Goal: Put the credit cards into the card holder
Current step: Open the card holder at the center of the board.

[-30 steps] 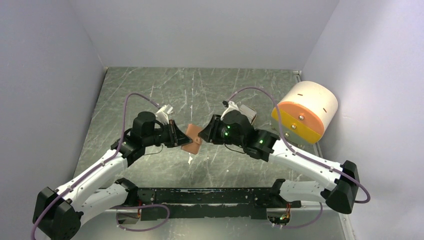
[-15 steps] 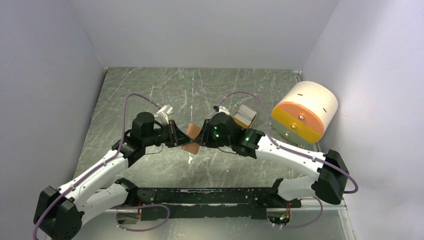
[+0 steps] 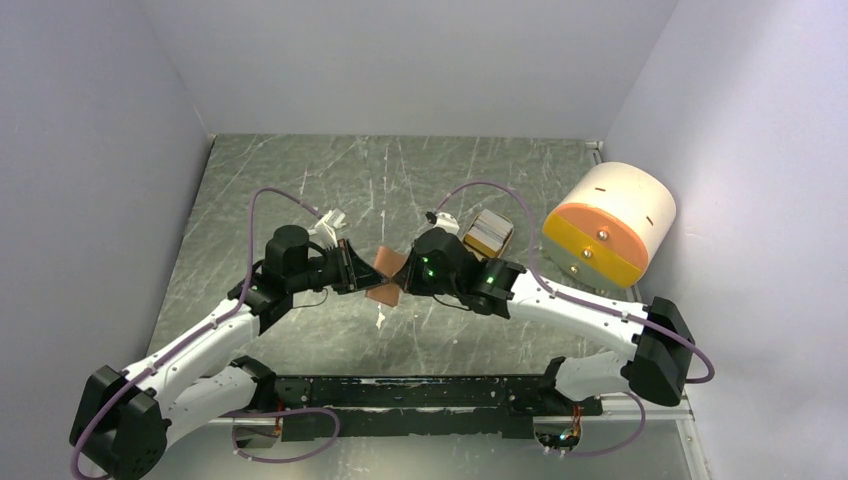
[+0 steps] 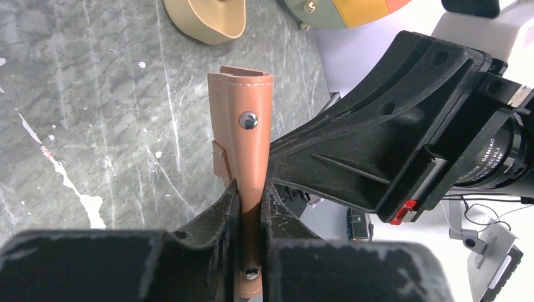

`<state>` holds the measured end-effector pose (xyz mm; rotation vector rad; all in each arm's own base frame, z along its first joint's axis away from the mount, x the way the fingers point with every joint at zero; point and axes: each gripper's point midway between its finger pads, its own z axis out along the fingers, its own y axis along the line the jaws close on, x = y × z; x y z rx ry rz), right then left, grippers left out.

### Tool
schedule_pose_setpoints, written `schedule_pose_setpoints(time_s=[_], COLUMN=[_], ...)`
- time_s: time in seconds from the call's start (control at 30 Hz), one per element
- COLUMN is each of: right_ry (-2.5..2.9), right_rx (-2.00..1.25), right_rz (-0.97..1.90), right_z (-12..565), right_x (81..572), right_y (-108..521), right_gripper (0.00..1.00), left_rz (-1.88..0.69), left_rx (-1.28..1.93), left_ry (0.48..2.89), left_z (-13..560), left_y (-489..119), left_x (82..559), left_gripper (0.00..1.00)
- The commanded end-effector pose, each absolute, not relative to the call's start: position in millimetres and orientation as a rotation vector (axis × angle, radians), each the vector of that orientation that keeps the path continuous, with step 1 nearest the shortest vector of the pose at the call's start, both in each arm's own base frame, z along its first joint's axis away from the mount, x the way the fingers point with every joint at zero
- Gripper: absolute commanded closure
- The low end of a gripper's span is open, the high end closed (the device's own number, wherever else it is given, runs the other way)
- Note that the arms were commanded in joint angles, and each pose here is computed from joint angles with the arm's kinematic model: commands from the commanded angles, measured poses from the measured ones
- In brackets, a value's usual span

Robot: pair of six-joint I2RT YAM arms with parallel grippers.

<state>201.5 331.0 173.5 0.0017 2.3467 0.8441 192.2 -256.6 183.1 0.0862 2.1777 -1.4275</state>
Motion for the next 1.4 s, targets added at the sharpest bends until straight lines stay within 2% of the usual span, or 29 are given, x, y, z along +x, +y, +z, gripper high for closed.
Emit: schedule_pose_setpoints(time_s=[0.0, 0.3, 0.53, 0.6, 0.7, 0.83, 0.9, 1.17, 1.37], right_ry=[2.327, 2.298, 2.234, 2.216, 2.196, 2.243, 2.254, 2.311, 2.312], right_rx=[0.073, 0.074, 0.065, 0.034, 0.002, -0.007, -0.016, -0.059, -0.089], right_rz=[0.604, 0.545, 0.597, 0.667, 0.765, 0.724, 0.72, 0.781, 0.875], right_z=[153, 147, 153, 155, 154, 137, 129, 104, 112], right_x=[225, 222, 220, 216, 211, 211, 211, 204, 199], right_y=[302, 278, 262, 269, 280, 282, 284, 301, 316], right_gripper=[1.0, 1.0, 1.0, 1.0, 1.0, 1.0, 1.0, 1.0, 1.0], left_rz=[-1.55, -1.417, -1.466, -1.477, -1.438, -1.383, -1.351, -1.101, -1.136], left_rx=[0.238, 0.133, 0.033, 0.009, -0.037, -0.079, -0.093, -0.234, -0.209], left_ry=[2.058, 2.131, 2.221, 2.241, 2.307, 2.38, 2.422, 2.555, 2.505], left_z=[228, 214, 184, 172, 149, 125, 115, 82, 85], left_y=[-267, -258, -258, -260, -259, -256, -255, -231, -230], left_x=[175, 190, 191, 192, 196, 200, 200, 204, 200], left_gripper=[0.91, 0.91, 0.91, 0.85, 0.71, 0.5, 0.44, 0.33, 0.29])
